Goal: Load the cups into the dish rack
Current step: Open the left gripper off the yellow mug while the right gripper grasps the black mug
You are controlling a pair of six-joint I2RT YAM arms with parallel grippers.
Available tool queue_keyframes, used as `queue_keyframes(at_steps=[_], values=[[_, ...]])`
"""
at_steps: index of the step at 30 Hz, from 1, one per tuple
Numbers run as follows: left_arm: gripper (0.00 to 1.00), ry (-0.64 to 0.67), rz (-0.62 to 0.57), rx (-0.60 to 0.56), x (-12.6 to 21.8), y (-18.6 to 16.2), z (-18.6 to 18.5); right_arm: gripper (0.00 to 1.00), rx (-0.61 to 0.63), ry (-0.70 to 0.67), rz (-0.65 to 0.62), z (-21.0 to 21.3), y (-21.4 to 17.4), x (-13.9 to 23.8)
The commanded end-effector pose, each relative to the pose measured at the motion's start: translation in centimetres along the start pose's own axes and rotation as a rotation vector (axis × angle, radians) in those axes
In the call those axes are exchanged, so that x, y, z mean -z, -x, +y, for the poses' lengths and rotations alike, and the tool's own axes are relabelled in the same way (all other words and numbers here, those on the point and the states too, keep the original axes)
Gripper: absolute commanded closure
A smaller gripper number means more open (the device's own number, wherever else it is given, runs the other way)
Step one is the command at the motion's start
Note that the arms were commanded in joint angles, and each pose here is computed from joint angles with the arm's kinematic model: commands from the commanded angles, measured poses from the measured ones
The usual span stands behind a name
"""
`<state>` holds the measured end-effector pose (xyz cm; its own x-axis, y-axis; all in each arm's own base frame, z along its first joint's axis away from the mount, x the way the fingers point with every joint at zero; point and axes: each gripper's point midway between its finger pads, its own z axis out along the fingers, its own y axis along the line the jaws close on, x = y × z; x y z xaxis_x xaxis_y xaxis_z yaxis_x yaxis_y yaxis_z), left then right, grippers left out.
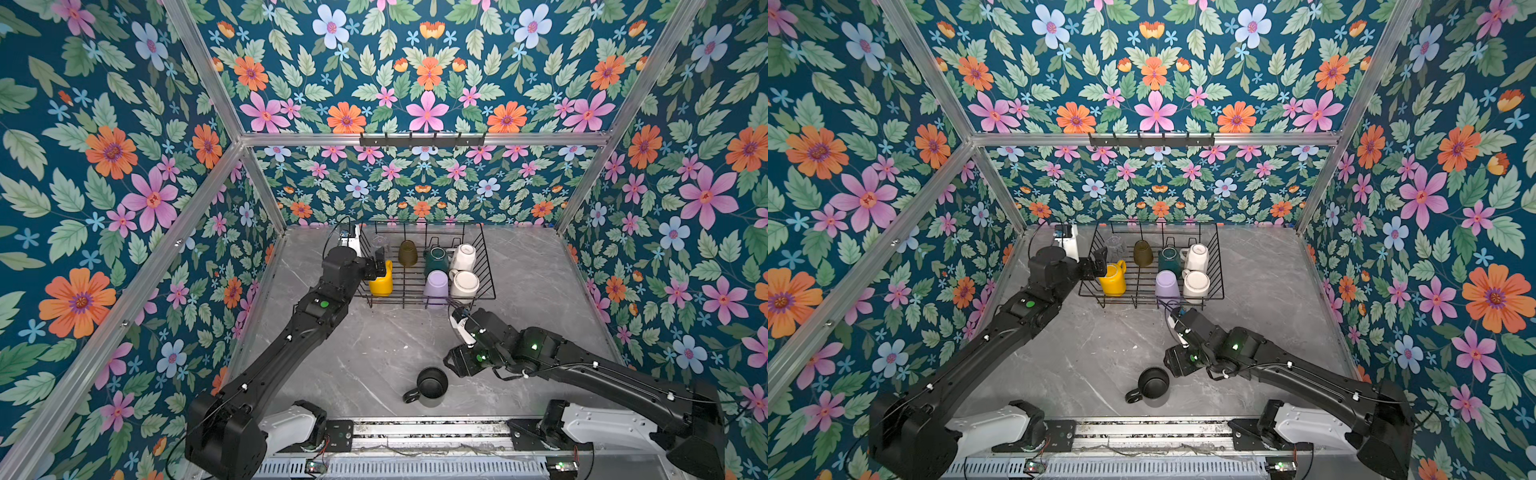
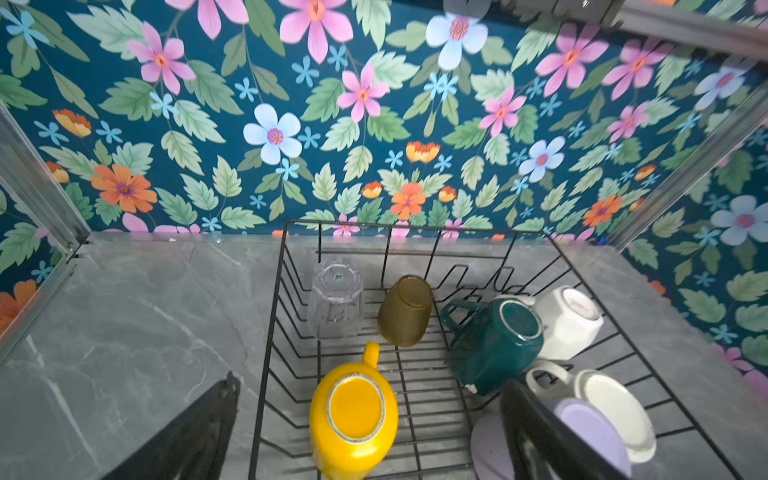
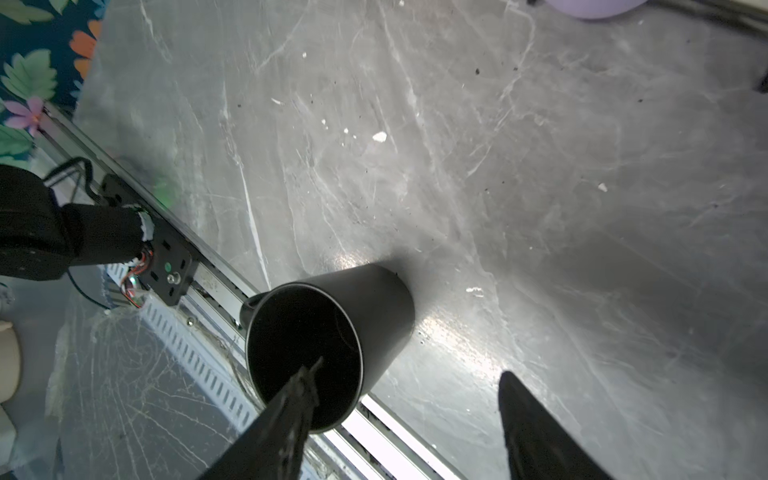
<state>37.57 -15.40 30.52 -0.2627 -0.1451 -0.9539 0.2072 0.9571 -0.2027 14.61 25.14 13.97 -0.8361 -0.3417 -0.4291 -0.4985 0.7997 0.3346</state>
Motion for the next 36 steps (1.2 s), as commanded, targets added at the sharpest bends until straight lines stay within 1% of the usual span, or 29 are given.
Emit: queue_keyframes(at_steps=[1, 6, 8, 11, 15, 20, 26, 31, 32, 36], values=[[0.00, -0.059, -0.142, 0.075, 0.8, 3.1, -0.9, 0.31, -0.012, -0.044, 0.036, 0.1, -0.7, -1.2], [0.00, -0.057, -0.121, 0.083, 0.9, 2.7, -0.9, 0.33, 0.030, -0.094, 0.111, 1.1, -1.9, -3.2], [0.00, -0.042, -0.123, 0.088, 1.0, 2.7, -0.6, 0.34, 0.020, -0.117, 0.143, 1.0, -2.1, -4.1], [0.00, -0.043, -0.124, 0.094, 1.3, 2.7, -0.5, 0.41, 0.025, -0.138, 0.172, 1.1, -2.4, -5.1], [0.00, -0.030, -0.142, 0.099, 1.8, 2.8, -0.1, 0.54, 0.024, -0.162, 0.186, 1.0, -2.4, -6.1], [0.00, -0.017, -0.151, 0.097, 2.3, 2.6, 0.3, 0.66, 0.031, -0.170, 0.191, 0.9, -2.5, -7.0], [0.00, -0.001, -0.158, 0.091, 2.7, 2.5, 0.7, 0.84, 0.040, -0.189, 0.207, 0.5, -2.8, -7.3], [0.00, 0.000, -0.164, 0.094, 2.9, 2.5, 0.8, 0.99, 0.041, -0.190, 0.191, 0.5, -2.5, -6.5], [0.00, 0.000, -0.167, 0.093, 2.9, 2.5, 0.8, 1.00, 0.037, -0.182, 0.183, 0.6, -2.4, -6.4], [0.00, -0.005, -0.184, 0.098, 3.2, 2.9, 0.8, 1.00, 0.031, -0.168, 0.156, 0.7, -2.0, -5.2]])
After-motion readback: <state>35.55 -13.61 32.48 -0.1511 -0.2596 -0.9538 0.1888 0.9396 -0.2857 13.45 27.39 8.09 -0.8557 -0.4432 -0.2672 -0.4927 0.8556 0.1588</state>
